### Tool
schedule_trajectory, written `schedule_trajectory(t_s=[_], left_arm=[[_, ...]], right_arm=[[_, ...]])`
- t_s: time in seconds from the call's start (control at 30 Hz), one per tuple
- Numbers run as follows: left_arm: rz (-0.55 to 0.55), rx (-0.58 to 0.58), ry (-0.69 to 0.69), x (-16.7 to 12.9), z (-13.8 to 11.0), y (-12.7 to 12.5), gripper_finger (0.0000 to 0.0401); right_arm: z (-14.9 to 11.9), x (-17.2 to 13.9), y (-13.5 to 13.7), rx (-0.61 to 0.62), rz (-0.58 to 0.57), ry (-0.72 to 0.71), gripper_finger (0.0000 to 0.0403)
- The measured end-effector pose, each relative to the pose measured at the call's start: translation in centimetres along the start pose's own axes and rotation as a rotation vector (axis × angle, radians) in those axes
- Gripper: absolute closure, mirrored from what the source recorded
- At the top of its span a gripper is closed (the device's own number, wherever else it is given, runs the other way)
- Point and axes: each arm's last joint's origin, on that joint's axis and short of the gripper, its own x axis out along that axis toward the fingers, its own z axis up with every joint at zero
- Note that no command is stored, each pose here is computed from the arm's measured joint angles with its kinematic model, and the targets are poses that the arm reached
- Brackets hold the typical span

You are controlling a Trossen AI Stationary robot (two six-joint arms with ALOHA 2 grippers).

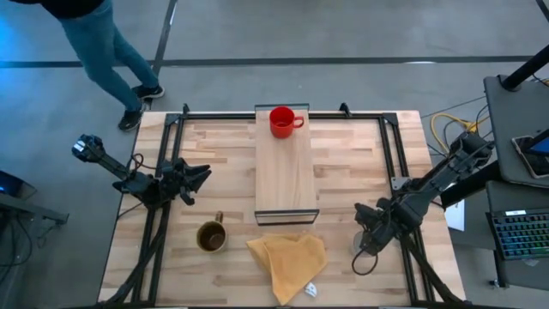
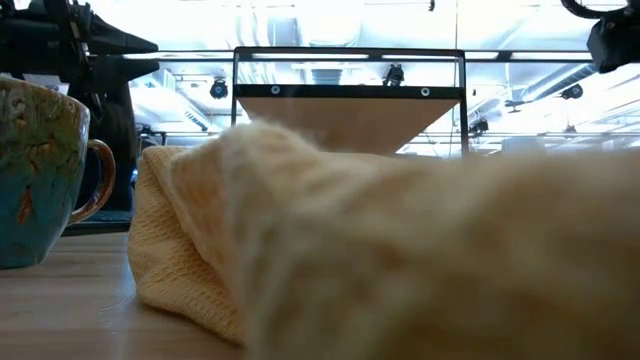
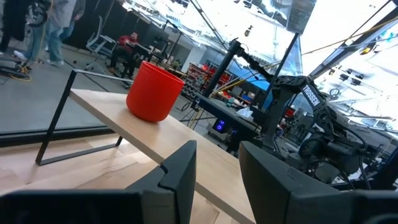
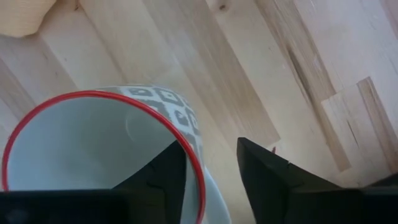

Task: Stack small to large cups/mugs on shelf
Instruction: Put the white gray mug on the shelf

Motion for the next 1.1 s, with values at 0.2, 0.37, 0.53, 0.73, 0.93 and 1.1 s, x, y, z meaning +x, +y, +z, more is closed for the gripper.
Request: schedule_trajectory(t_s=[0.2,0.37,0.53,0.73,0.93,1.1], left_arm=[[0.000,0.000,0.000,0.0,0.0,0.0,0.0292],[0.000,0.000,0.000,0.0,0.0,0.0,0.0292],[0.001,0.000,0.000,0.0,0.0,0.0,0.0292],[0.002,-0.023,-0.001,0.0,0.0,0.0,0.0292],[0.004,-0.024,-0.001,0.0,0.0,0.0,0.0292],[0.023,-0.023,-0.007,0.0,0.0,0.1,0.0292]], right_arm=[[0.2,0.0,-0.1,0.011,0.000,0.000,0.0323],[0.3,0.0,-0.1,0.041,0.004,0.018,0.0370],[0.5,0.0,-0.2,0.080,0.011,0.024,0.0386],[1.8,-2.0,-0.3,0.193,0.071,0.008,0.0387],[4.7,-7.7,-1.6,0.234,0.000,0.007,0.0388],[7.6,-12.6,-2.9,0.237,-0.089,0.020,0.0388]])
